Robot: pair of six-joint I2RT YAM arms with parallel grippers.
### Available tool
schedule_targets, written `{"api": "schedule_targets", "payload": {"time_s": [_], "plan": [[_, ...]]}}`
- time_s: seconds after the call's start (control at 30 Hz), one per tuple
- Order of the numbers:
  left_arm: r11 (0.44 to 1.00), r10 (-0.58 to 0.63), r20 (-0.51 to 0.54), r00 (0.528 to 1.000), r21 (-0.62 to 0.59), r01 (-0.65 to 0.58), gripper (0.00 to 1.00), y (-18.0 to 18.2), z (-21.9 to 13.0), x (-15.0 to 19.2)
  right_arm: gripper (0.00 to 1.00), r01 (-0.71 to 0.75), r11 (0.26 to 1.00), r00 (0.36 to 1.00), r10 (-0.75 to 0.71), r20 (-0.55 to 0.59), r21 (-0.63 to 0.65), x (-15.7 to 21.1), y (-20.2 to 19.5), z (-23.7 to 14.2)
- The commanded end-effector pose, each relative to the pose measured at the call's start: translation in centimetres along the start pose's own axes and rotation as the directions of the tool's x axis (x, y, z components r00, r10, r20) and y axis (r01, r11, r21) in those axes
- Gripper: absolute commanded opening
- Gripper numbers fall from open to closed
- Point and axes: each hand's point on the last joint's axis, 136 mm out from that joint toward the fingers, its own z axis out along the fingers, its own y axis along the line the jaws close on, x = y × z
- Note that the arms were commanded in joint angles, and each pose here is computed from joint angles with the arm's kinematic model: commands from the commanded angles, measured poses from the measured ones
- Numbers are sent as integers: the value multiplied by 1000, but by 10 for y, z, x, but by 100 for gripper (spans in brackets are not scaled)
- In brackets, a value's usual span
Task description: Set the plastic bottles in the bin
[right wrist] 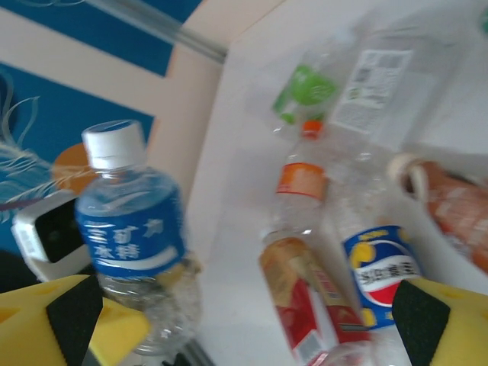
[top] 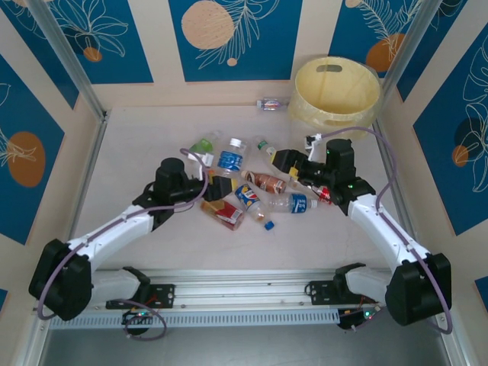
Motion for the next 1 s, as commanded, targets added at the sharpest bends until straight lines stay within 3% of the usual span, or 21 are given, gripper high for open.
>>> {"api": "schedule_targets", "payload": {"time_s": [0.0,0.53,0.6,0.67,0.73,0.97], "plan": [[983,95,33,995,152,-99,39,-42,12,-21,100,56,986,998,-60,-19,-158,-5,50,3],[948,182,-27,983,269,-168,41,-76,45,-9,99,22,989,999,-29,-46,-148,3,53,38],[953,176,-33,984,257,-162,41,-73,47,-8,95,18,990,998,-26,-52,-138,4,52,39],[959,170,-32,985,236,-158,41,-70,48,-8,81,19,991,998,-26,-55,-132,5,51,39],[962,167,-38,985,226,-155,41,-67,50,-7,74,25,991,997,-34,-62,-134,8,50,38],[964,161,-57,985,222,-144,44,-65,54,-6,58,78,990,993,-88,-84,-117,10,51,37]]}}
